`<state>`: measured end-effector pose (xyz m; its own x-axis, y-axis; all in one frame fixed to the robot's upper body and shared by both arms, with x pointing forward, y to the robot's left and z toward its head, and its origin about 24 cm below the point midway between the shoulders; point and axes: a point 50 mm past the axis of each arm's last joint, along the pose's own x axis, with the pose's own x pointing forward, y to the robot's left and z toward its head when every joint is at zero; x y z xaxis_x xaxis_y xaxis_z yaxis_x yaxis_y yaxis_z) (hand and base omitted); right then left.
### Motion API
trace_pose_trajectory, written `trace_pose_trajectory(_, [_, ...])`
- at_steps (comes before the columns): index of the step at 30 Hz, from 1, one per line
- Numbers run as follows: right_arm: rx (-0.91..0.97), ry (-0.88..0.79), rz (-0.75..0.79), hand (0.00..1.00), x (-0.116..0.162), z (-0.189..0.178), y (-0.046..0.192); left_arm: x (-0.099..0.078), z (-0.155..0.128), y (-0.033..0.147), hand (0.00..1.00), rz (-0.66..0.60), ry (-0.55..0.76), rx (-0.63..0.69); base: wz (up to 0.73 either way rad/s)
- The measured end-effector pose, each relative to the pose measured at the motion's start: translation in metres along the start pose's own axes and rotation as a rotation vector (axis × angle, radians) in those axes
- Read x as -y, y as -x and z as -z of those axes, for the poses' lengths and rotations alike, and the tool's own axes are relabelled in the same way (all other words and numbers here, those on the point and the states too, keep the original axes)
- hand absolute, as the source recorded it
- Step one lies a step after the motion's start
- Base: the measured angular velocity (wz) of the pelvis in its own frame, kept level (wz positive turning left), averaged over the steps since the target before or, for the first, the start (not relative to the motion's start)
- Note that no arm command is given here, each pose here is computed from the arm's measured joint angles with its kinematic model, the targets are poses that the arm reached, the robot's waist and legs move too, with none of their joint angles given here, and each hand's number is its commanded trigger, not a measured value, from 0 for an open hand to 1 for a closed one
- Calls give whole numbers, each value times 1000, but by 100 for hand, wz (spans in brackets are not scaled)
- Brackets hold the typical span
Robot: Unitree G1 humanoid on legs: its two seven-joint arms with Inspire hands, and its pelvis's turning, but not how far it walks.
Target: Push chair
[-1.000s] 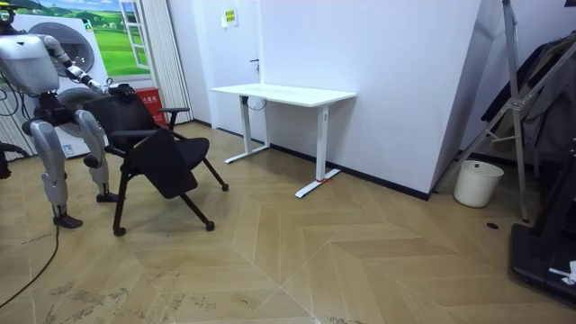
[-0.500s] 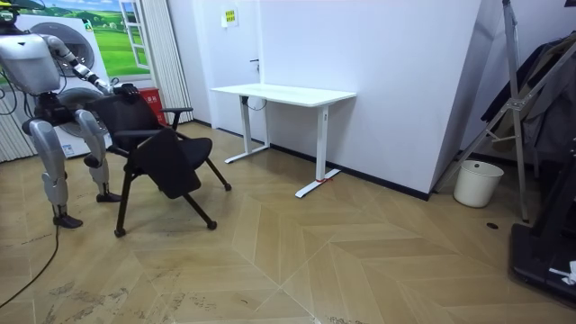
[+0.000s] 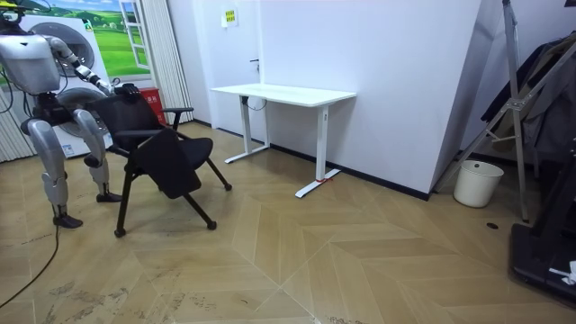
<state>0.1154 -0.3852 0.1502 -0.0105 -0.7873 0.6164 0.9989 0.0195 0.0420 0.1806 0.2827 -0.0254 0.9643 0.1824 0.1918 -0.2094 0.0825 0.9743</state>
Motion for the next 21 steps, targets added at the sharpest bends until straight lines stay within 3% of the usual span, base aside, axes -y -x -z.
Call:
trace_pose_trajectory(4, [175, -73, -106, 0, -22, -37, 13, 2, -12, -4, 100, 13, 14, 36, -5])
trace_pose_trajectory(11, [238, -171, -210, 0, -45, -62, 18, 5, -23, -6, 100, 46, 33, 62, -3])
trace_pose_trajectory(14, [321, -253, -367, 0, -67, -87, 38, 6, -28, -9, 100, 54, 37, 64, -2])
trace_pose_trajectory(21, [404, -271, -598, 0, -84, -102, 60, 2, -38, -16, 100, 41, 35, 116, 0])
